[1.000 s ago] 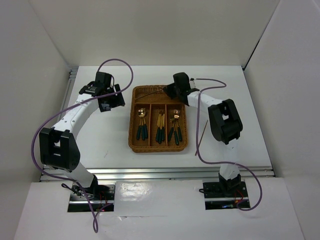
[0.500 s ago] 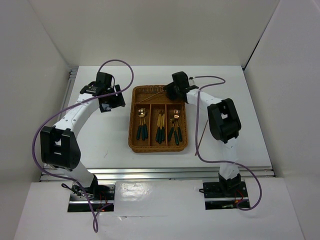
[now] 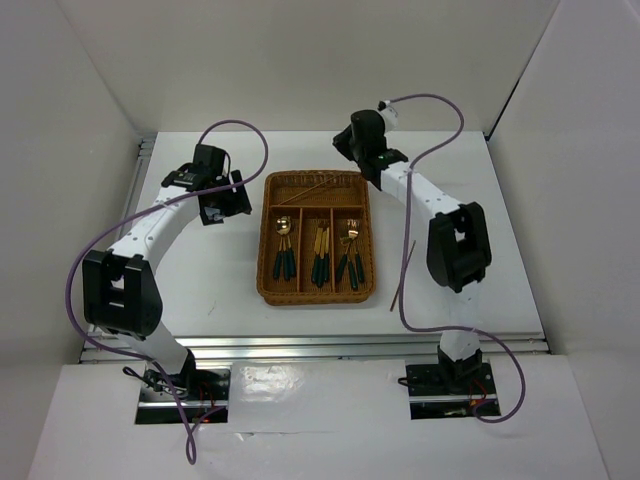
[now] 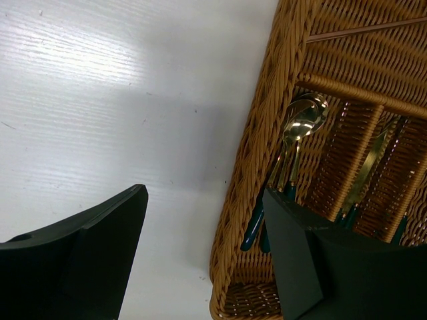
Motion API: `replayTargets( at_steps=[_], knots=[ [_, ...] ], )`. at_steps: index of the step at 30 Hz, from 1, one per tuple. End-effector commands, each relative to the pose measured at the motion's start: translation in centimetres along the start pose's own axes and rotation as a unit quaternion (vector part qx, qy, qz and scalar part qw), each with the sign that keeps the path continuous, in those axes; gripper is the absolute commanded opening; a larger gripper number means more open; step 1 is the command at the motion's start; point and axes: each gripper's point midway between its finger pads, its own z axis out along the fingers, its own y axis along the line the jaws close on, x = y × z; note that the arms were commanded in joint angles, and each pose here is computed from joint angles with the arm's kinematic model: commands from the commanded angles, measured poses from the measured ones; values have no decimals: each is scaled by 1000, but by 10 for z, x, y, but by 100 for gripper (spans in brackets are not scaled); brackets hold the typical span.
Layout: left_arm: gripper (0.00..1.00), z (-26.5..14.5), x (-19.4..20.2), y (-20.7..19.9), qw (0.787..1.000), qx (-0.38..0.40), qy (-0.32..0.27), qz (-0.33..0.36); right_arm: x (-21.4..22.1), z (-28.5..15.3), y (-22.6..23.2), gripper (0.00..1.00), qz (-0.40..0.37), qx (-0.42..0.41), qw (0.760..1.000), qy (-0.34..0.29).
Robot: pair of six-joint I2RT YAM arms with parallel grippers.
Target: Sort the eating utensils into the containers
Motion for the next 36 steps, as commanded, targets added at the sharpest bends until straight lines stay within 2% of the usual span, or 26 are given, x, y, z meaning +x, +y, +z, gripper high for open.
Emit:
replayTargets(
  at_steps=[1,3,6,16,22,36],
  knots=[
    [84,-1,-7,-4,1000,4,-11,-1,-8,33,1,26,-97,2,995,-16],
    [84,-1,-7,-4,1000,4,-11,-1,-3,44,-1,14,-116,-6,993,-4],
    [84,-4,-9,-3,1000,2,-17,-2,10,58,-13,10,-137,3,991,12],
    [84,4,-8,-3,1000,-2,-9,-1,56,64,-41,8,-146,4,987,71],
    [84,4,-7,0,1000,-9,-7,-1,94,71,-73,6,-180,58,978,91],
    [84,3,-5,-3,1000,0,-3,-1,97,47,-103,5,-214,121,965,89]
  ],
)
